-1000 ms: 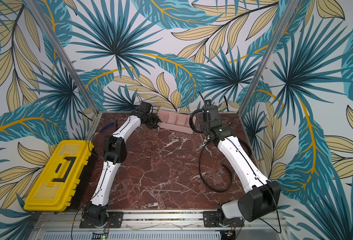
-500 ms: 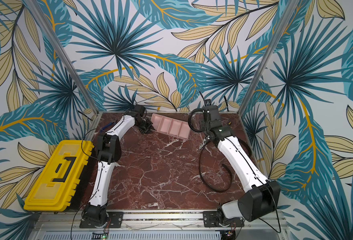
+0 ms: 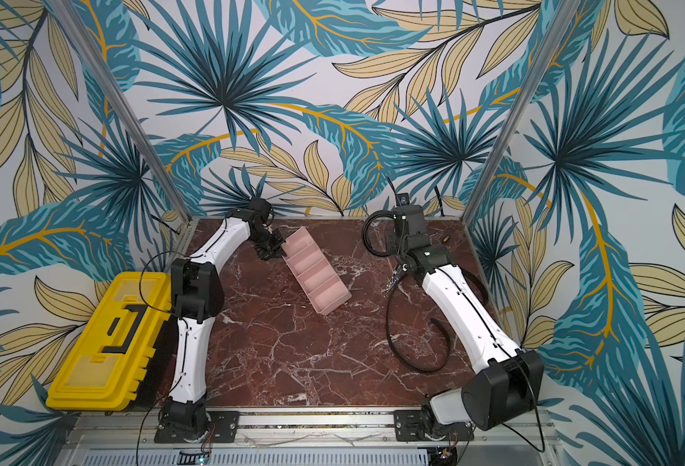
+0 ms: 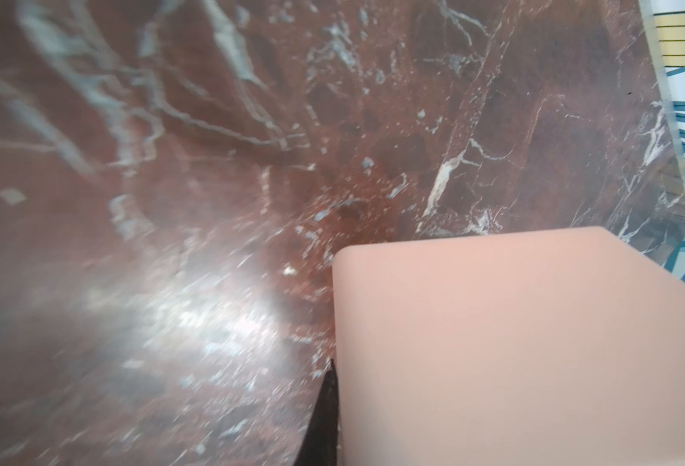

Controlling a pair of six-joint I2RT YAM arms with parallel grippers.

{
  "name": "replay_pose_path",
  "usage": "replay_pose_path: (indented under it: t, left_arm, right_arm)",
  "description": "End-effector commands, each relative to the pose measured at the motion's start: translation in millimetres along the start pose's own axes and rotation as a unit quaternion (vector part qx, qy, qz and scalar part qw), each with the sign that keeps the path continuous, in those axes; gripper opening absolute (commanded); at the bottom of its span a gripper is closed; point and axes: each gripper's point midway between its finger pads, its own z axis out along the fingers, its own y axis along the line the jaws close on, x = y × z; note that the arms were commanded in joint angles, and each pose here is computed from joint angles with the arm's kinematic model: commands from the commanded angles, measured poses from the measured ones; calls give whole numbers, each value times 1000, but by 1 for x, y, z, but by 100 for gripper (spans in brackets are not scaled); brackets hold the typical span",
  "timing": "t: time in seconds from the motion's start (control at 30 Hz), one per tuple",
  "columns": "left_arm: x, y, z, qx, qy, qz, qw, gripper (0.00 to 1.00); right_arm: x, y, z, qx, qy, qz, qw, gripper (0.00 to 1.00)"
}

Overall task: Place the belts into the storage roll
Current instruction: Move the container to the center of the board.

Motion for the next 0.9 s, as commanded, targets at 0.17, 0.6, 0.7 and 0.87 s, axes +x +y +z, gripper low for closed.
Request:
replay_pose_path:
  t: [0.17,0.6,0.7,0.87]
  left_arm:
    - [7,47,-45,-47,-22,-49,997,9]
    - [-29,85,-40,-40,-18,-164,985,10]
    - [-37,94,-41,-41,-23,-164,985,11]
    - [-42,106,-30,-44,-7,-155,987,26]
  right_arm:
    - [-14,33,8,-79,-18,27,996,0]
    - [-36,147,-1,-317,-65,-8,946,0]
    - [-48,170,-7,-367,-90,-11,926,0]
    - [-48,203,-11,-422,-99,-26,901,0]
